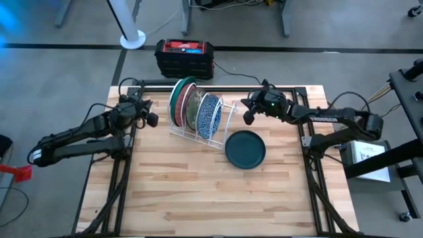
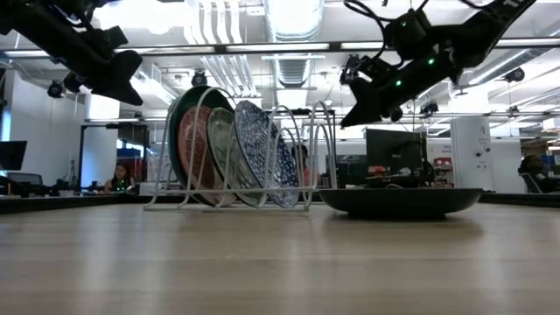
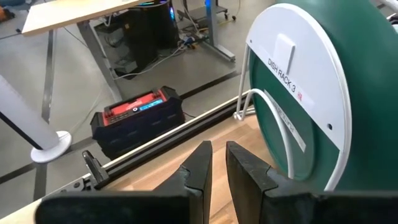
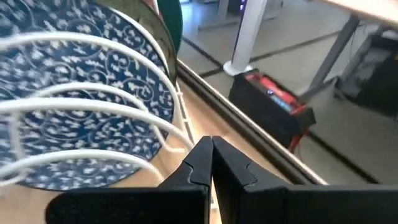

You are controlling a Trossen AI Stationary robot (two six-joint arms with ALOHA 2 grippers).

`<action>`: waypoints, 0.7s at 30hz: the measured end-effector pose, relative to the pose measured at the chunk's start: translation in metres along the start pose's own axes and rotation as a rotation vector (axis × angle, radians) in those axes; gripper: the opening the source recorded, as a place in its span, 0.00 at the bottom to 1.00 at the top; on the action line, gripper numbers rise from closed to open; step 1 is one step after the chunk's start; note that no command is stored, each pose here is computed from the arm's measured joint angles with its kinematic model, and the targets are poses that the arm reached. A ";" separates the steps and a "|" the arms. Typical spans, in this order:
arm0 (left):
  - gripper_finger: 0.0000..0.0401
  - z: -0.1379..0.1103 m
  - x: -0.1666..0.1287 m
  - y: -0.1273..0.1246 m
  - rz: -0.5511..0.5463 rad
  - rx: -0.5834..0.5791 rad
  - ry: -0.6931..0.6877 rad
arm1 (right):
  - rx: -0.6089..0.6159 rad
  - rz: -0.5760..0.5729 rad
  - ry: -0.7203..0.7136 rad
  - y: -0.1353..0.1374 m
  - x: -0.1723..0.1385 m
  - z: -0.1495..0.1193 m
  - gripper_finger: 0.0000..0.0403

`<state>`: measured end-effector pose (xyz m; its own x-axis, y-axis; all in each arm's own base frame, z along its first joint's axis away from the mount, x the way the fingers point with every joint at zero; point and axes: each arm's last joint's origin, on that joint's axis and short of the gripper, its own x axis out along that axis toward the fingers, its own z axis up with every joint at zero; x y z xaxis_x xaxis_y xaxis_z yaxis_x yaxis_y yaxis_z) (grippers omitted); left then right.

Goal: Sort dishes
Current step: Adjust the dish rack

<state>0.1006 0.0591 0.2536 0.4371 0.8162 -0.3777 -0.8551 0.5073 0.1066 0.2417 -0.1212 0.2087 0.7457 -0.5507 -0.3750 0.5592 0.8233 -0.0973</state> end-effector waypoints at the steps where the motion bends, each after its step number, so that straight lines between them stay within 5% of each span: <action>1: 0.09 0.000 0.000 0.000 -0.001 0.000 0.000 | 0.016 0.008 0.004 0.000 -0.004 0.001 0.00; 7: 0.09 0.000 0.000 0.000 -0.002 -0.010 -0.001 | 0.111 0.180 0.002 0.004 -0.007 0.004 0.00; 21: 0.09 0.000 0.004 -0.004 0.000 0.003 0.016 | 0.118 0.111 -0.037 0.004 0.030 -0.014 0.00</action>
<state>0.1056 0.0607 0.2513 0.4325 0.8116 -0.3928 -0.8542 0.5083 0.1096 0.2608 -0.1327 0.1845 0.8173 -0.4634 -0.3425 0.5092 0.8591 0.0525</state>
